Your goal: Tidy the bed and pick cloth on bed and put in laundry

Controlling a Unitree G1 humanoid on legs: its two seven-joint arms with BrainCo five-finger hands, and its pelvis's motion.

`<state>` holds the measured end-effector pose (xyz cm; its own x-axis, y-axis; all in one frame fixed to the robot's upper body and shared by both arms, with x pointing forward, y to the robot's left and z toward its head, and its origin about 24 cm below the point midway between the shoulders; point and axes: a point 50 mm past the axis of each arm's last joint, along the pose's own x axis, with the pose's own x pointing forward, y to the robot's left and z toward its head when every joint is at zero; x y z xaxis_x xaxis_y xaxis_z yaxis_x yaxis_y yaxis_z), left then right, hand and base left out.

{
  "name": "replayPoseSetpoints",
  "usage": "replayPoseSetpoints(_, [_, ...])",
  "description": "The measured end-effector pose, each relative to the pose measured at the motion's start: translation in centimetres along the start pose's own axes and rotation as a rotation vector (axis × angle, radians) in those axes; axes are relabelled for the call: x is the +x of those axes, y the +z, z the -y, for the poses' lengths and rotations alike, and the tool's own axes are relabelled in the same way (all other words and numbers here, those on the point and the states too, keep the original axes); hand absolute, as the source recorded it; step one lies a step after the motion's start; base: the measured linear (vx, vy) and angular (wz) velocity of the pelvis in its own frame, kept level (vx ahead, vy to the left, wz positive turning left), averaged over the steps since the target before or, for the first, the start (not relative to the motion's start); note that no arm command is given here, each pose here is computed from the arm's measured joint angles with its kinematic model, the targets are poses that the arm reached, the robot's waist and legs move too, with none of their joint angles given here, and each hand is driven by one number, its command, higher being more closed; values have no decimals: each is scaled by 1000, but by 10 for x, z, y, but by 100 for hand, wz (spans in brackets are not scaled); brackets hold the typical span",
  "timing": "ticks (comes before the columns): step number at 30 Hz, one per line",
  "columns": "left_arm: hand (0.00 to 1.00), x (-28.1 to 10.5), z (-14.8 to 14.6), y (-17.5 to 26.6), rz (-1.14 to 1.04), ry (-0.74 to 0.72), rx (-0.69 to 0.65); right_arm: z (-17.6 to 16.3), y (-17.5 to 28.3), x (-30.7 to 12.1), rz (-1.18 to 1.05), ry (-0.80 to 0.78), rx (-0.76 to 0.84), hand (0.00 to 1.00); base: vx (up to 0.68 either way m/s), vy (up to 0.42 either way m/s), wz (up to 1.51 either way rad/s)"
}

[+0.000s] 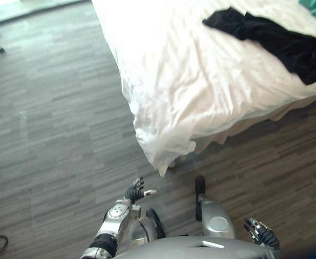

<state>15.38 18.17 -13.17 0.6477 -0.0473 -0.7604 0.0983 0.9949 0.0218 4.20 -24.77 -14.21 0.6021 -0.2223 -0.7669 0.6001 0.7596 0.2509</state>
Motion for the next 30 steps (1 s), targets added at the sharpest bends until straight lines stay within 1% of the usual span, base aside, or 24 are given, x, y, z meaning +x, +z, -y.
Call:
replayPoseSetpoints(3, [0,-3,-4,-9,-28,18,-18,1,-4,0,-31,-3,-70,0,28,8,-14])
replayPoseSetpoints(5, [0,-8,-13,-18,-54,54,-46,-1,-3,3,-41,-4,-77,0,-7,-8,-63])
replayPoseSetpoints(6, [0,-13,-19,-30,-86,81,-76,-1,2,6,-34,-5,-92,0,-33,-27,-99])
replayPoseSetpoints(9, [0,-21,-15,-48,-118,81,-124,6,16,8,-6,-5,-156,0,-29,79,-123])
replayPoseSetpoints(11, [0,-23,-12,-56,-132,66,-134,7,25,10,22,-5,-171,0,-54,139,-85])
replayPoseSetpoints(14, [0,-17,-10,-43,-81,35,-124,0,20,12,27,12,-146,0,-118,106,-63])
replayPoseSetpoints(16, [0,-16,-10,-43,-90,25,-121,-6,9,10,14,39,-84,0,-134,82,-72])
replayPoseSetpoints(18, [0,-16,-4,-46,-95,-3,-111,-13,-3,5,9,83,-37,0,-50,70,-73])
replayPoseSetpoints(21, [0,-18,1,-50,-103,-20,-122,-25,-11,6,-13,125,-38,0,38,28,-88])
replayPoseSetpoints(24, [0,-20,-7,-52,-111,-1,-140,-32,-6,8,6,154,-58,0,70,3,-138])
replayPoseSetpoints(26, [0,-19,-12,-50,-128,8,-127,-48,2,15,37,202,-76,0,-191,-34,-141])
replayPoseSetpoints(27, [0,-18,-9,-47,-113,8,-134,-48,9,18,49,202,-75,0,-237,-107,-113])
replayPoseSetpoints(28, [0,-17,-8,-52,-149,27,-148,-44,6,19,27,176,-52,0,-180,-111,-99])
replayPoseSetpoints(30, [0,-20,-10,-58,-176,49,-167,-41,0,18,-9,164,-60,0,3,-84,-81])
